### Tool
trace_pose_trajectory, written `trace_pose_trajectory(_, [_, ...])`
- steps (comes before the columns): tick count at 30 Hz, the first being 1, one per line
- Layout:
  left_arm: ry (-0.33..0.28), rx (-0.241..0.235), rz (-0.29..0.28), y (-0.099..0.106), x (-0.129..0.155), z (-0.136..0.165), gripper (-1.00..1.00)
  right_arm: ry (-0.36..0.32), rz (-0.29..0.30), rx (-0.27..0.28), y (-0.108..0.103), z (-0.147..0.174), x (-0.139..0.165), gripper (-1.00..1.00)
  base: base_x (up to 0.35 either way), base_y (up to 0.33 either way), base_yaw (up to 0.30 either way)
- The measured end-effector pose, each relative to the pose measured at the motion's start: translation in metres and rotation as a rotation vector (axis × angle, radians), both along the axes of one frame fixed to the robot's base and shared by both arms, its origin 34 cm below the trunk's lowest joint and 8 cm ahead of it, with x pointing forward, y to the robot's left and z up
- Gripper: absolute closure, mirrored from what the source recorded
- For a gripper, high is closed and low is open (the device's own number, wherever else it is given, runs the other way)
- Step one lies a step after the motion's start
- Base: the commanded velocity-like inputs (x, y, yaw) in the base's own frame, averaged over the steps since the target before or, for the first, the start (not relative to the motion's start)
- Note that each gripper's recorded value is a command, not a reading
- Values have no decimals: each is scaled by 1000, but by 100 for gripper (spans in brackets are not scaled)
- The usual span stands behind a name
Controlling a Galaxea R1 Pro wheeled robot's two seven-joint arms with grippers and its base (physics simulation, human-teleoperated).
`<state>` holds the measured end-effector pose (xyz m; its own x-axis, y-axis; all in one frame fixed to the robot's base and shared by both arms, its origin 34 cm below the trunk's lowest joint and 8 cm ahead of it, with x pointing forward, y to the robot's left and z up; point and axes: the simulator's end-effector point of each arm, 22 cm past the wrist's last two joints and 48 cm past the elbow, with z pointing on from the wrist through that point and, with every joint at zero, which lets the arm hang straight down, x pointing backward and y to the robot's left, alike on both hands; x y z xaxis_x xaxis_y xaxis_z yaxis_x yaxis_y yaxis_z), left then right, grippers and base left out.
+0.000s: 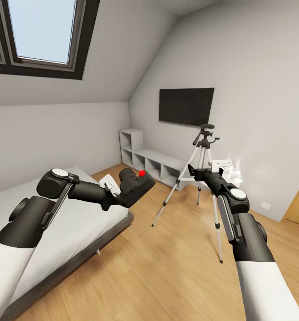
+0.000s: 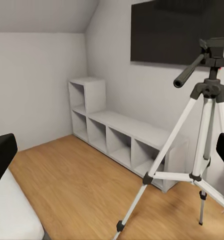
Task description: Attach the digital camera to the camera tripod in the bedroom.
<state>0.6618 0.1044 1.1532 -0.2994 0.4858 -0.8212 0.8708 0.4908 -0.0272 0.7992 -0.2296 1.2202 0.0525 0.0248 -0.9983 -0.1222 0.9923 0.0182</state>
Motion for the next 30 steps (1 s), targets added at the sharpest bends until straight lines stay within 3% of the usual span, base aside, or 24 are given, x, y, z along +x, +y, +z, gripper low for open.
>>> trace_pose_trajectory(30, [1,0,3,1,-8,31,100,1,0,0,0,31,-8,-100,26,0,0])
